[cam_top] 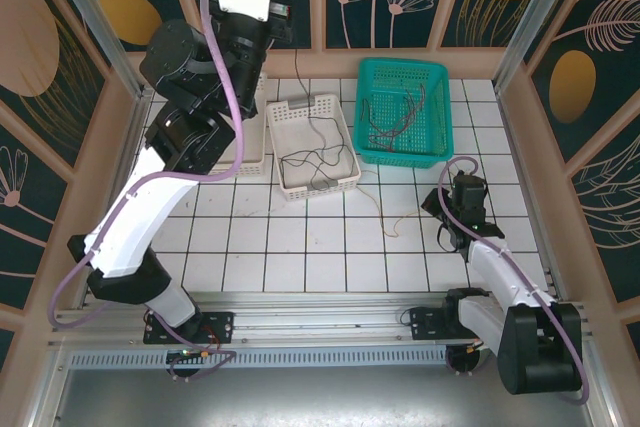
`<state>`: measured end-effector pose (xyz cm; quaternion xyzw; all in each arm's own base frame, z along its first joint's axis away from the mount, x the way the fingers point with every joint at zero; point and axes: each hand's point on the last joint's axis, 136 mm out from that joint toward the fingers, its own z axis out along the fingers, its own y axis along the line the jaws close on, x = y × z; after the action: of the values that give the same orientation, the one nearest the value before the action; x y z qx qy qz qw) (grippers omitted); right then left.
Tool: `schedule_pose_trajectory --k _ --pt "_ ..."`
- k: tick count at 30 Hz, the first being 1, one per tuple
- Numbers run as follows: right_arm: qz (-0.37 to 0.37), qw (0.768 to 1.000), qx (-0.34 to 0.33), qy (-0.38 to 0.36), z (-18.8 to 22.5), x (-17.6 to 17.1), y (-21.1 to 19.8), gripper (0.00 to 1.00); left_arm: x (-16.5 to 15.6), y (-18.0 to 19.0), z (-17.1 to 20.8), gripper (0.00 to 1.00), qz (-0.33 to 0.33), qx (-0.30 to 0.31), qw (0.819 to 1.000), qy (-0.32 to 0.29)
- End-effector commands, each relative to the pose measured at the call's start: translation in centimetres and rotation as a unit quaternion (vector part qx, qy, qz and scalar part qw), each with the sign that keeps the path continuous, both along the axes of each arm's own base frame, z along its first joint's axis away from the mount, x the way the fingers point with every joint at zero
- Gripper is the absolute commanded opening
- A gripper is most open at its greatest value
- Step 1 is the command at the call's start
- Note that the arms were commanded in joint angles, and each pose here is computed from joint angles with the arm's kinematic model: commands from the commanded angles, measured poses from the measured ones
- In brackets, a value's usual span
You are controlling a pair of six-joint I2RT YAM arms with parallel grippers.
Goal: Untangle the cables
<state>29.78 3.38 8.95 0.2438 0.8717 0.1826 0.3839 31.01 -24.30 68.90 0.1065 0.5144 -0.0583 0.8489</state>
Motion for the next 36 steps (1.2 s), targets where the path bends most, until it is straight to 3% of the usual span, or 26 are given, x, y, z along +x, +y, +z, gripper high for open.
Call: schedule_pose_trajectory --k 1,7,11,36 --pt "0.012 1.000 0.000 -0.010 -0.1 0.2 0.5 0.00 1.6 -1.3 -1.0 0.00 0.021 0.015 1.000 -0.012" --pt "0.012 1.000 -0.006 -0.011 -0.2 -0.1 0.3 0.00 5.1 -2.3 -2.9 0.00 0.032 0.023 0.999 -0.004" --pt "0.012 1.000 -0.009 -0.011 -0.2 -0.2 0.2 0.00 5.5 -2.3 -2.2 0.00 0.024 0.012 1.000 -0.012" --pt "0.010 1.000 -0.004 -0.016 0.5 0.0 0.3 0.00 1.3 0.3 3.7 0.00 -0.019 -0.055 0.994 -0.088"
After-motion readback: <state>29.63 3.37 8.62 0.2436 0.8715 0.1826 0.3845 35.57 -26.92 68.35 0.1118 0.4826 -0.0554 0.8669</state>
